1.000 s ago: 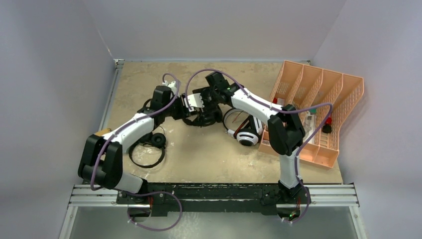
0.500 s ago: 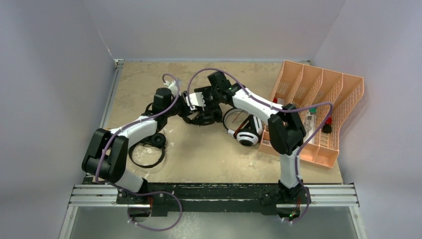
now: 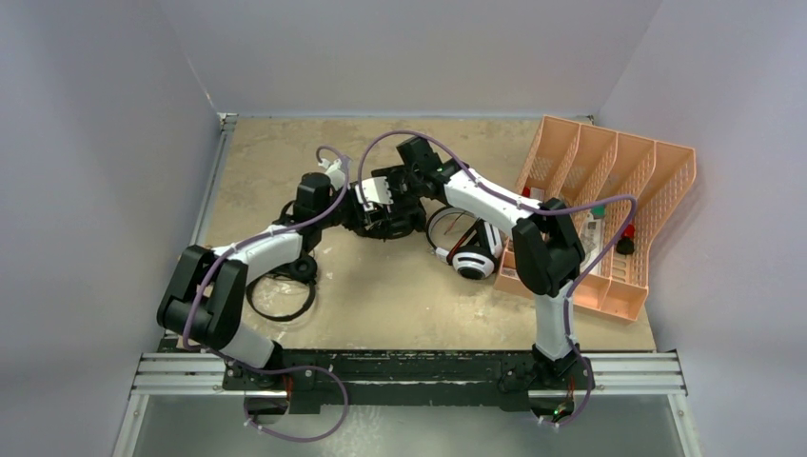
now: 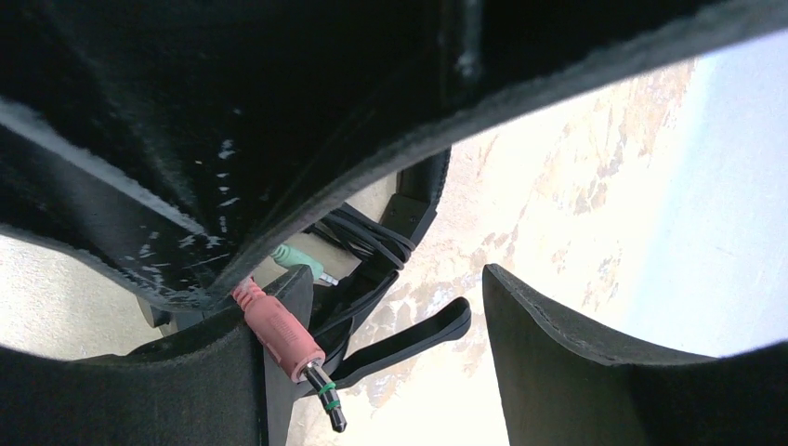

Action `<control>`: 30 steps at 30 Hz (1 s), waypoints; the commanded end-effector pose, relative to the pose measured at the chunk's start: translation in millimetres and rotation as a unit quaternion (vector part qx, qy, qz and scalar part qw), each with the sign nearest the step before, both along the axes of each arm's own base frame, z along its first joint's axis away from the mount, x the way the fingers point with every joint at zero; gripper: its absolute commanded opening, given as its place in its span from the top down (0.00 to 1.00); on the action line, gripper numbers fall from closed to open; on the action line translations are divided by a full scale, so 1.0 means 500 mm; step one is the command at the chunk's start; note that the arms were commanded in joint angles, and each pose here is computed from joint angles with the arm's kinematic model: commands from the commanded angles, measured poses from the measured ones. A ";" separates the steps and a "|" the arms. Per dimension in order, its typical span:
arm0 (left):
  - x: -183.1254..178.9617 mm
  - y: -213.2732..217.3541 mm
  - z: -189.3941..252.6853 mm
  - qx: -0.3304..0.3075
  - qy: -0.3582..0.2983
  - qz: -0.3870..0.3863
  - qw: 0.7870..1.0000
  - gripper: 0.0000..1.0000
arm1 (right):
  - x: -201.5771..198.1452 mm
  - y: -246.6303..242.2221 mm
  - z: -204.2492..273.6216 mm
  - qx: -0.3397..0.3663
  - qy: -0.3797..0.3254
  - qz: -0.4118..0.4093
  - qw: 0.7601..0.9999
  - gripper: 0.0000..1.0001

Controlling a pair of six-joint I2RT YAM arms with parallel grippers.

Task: Wrap the headphones
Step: Adjust the headphones cable on the headphones.

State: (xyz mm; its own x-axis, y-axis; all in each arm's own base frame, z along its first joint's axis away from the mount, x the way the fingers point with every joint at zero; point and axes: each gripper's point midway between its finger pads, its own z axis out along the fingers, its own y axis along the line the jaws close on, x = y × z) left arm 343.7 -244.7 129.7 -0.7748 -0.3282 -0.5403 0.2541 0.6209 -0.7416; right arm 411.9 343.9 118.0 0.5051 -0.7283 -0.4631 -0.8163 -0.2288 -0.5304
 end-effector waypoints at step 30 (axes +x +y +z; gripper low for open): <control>0.063 0.009 -0.025 0.056 -0.005 0.025 0.998 0.95 | 0.030 -0.057 0.139 0.024 -0.052 -0.103 0.993 0.27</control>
State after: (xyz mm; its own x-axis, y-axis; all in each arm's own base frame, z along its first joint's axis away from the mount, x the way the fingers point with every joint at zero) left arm 363.3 -238.6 104.7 -0.7801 -0.3112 -0.5428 0.1982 0.6999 -0.6862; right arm 419.5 329.8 126.0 0.4404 -0.7841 -0.4372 -0.8262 -0.1634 -0.5392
